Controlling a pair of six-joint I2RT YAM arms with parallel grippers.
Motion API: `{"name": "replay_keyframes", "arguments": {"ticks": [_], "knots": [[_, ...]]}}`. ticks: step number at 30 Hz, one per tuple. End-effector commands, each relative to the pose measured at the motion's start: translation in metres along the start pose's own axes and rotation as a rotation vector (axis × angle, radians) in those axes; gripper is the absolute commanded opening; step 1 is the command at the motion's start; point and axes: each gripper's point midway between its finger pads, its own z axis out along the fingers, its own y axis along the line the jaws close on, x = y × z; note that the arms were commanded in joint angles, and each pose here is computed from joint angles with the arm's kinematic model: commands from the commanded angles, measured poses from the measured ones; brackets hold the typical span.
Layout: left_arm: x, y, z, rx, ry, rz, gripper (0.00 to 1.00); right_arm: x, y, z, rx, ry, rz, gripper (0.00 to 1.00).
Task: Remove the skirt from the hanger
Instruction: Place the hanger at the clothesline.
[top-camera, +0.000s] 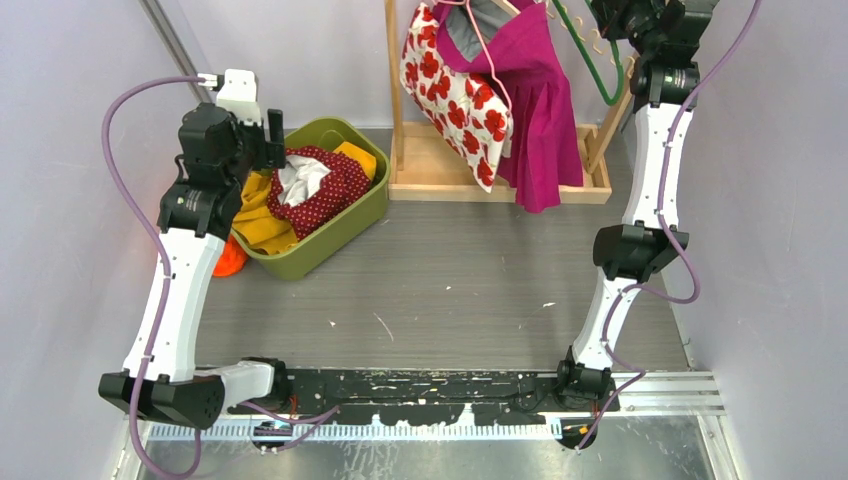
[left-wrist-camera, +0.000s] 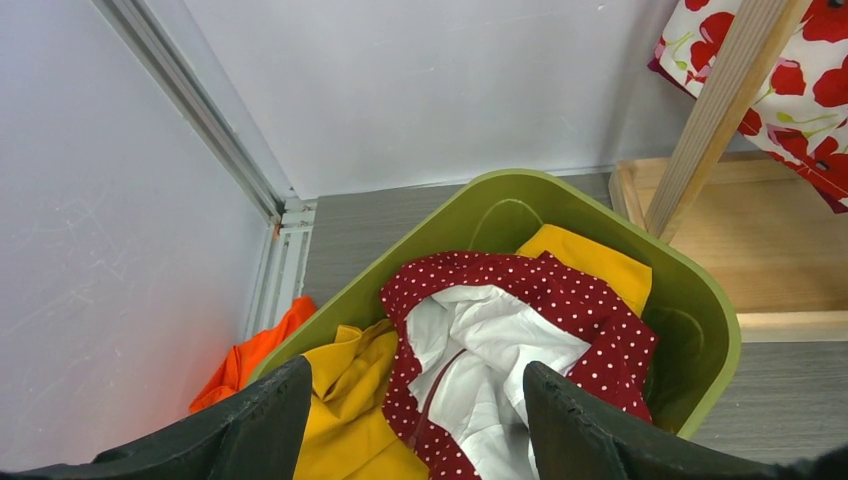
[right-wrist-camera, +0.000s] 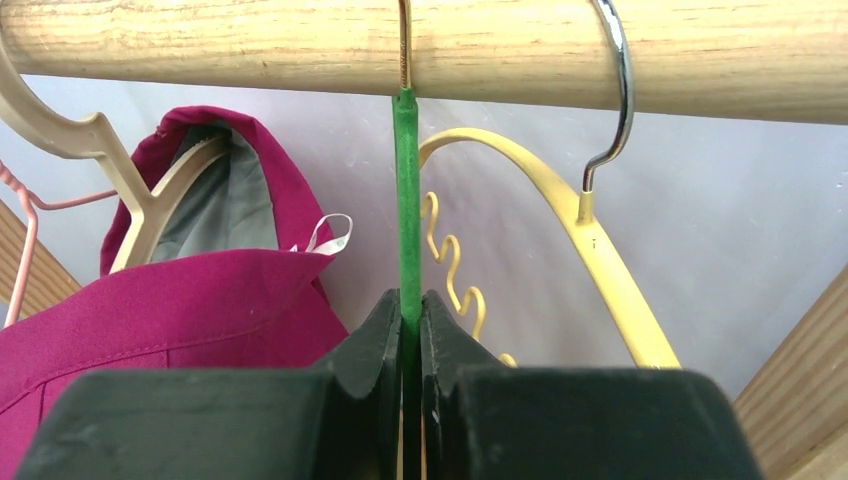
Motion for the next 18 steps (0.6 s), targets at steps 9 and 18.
{"name": "replay_keyframes", "arguments": {"ticks": [9, 18], "knots": [[0.007, 0.000, 0.009, -0.017, 0.017, 0.010, 0.76, 0.064, -0.013, 0.032, -0.029, 0.069, 0.026, 0.00], [0.013, -0.005, 0.017, -0.002, 0.034, 0.001, 0.76, 0.090, -0.006, 0.011, -0.113, 0.192, 0.085, 0.01]]}}
